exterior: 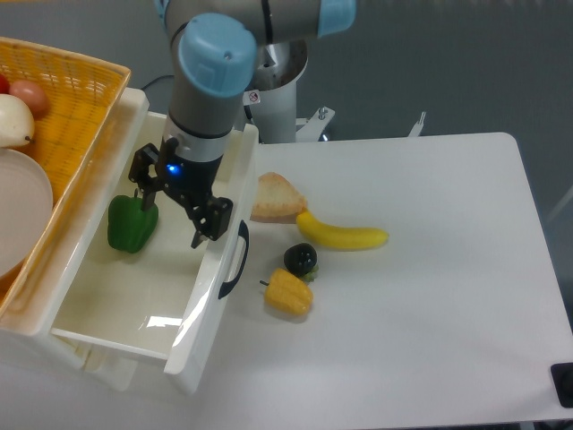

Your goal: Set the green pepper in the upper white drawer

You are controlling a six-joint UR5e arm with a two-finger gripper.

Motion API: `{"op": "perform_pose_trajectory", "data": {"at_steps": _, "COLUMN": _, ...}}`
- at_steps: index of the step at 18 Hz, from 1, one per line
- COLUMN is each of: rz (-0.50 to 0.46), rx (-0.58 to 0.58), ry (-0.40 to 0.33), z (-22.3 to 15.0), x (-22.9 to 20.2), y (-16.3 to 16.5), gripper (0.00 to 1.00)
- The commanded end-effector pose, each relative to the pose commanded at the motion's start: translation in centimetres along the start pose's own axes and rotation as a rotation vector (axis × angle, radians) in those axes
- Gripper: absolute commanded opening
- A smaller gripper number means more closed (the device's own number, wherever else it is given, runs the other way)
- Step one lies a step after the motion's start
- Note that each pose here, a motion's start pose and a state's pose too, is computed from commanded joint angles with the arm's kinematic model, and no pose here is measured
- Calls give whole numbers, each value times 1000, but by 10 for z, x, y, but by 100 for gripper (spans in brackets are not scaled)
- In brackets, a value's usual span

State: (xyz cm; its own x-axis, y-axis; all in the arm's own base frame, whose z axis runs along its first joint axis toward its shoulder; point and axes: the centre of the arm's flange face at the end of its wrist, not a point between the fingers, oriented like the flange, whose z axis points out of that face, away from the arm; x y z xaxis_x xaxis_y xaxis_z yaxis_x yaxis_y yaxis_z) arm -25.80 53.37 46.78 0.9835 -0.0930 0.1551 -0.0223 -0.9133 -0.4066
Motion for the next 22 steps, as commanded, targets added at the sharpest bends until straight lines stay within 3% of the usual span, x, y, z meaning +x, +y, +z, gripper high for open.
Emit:
{"op": "perform_pose_trajectory", "data": {"at_steps": 9, "rz": -191, "rx": 119, "ry": -84, "z": -44, "x": -65, "y": 28, "gripper": 100}}
{"op": "perform_pose_trajectory", "data": {"at_steps": 13, "rz": -221, "rx": 143, "ry": -134, "z": -57, "x": -104, "y": 50, "gripper": 100}}
{"op": "perform_pose_trajectory", "data": {"at_steps": 17, "rz": -214, "rx": 110, "ry": -130, "z": -40, "x": -148, "y": 78, "gripper": 100}}
{"op": "perform_pose_trajectory", "data": {"at_steps": 22, "rz": -94, "rx": 50, "ry": -156, "z": -30, "x": -204, "y": 124, "gripper": 100}}
